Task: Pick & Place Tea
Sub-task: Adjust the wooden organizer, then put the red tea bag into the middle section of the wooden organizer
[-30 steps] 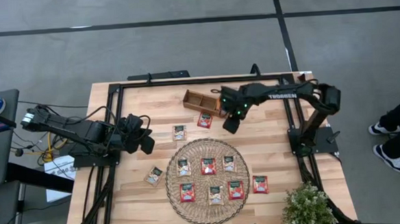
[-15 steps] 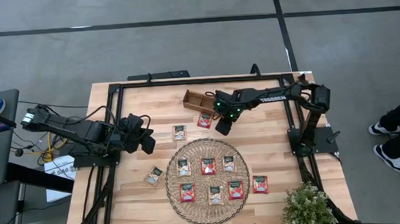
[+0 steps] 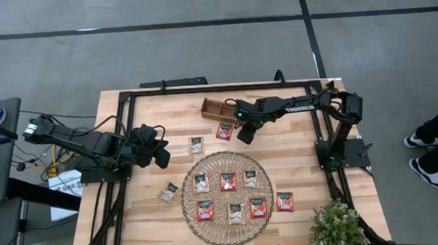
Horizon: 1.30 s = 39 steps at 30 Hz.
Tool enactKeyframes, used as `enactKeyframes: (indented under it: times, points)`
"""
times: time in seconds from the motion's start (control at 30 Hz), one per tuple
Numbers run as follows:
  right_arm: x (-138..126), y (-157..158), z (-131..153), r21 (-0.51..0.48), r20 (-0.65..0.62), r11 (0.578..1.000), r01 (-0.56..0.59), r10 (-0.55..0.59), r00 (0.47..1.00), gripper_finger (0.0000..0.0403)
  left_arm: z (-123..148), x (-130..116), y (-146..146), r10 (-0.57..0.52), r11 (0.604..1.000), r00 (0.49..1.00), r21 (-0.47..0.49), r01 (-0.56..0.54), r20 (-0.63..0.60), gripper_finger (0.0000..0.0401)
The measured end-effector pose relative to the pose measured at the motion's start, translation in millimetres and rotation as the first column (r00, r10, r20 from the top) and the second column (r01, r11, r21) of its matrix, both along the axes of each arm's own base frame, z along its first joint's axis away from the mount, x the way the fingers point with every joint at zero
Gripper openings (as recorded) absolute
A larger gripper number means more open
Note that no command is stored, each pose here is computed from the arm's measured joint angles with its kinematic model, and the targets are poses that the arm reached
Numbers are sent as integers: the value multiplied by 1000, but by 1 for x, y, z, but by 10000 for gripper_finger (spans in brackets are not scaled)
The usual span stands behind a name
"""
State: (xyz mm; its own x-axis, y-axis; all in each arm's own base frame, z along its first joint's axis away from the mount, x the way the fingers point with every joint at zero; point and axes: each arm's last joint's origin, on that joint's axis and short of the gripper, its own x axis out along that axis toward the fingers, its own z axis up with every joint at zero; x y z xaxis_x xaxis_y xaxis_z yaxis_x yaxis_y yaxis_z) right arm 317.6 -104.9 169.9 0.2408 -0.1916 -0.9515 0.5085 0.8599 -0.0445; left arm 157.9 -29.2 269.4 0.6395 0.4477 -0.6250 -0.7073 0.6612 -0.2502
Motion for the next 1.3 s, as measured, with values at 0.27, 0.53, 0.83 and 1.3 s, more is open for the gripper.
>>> enactKeyframes:
  times: [0.27,0.53,0.83,1.3]
  points:
    - [-5,-9,0,-68,-50,998,17,-20,999,114,0,0,0,-5,1000,1000,16,5,-5,0]
    - [-9,-21,0,-115,-61,993,12,-19,998,114,0,0,0,-5,1000,1000,15,5,-5,0]
    - [-8,-33,2,-158,-24,987,31,-35,999,114,0,0,0,-9,1000,1000,18,9,-4,0]
    - [-8,39,78,-129,250,953,-273,297,922,114,3,3,-1,-47,998,999,33,47,11,0]
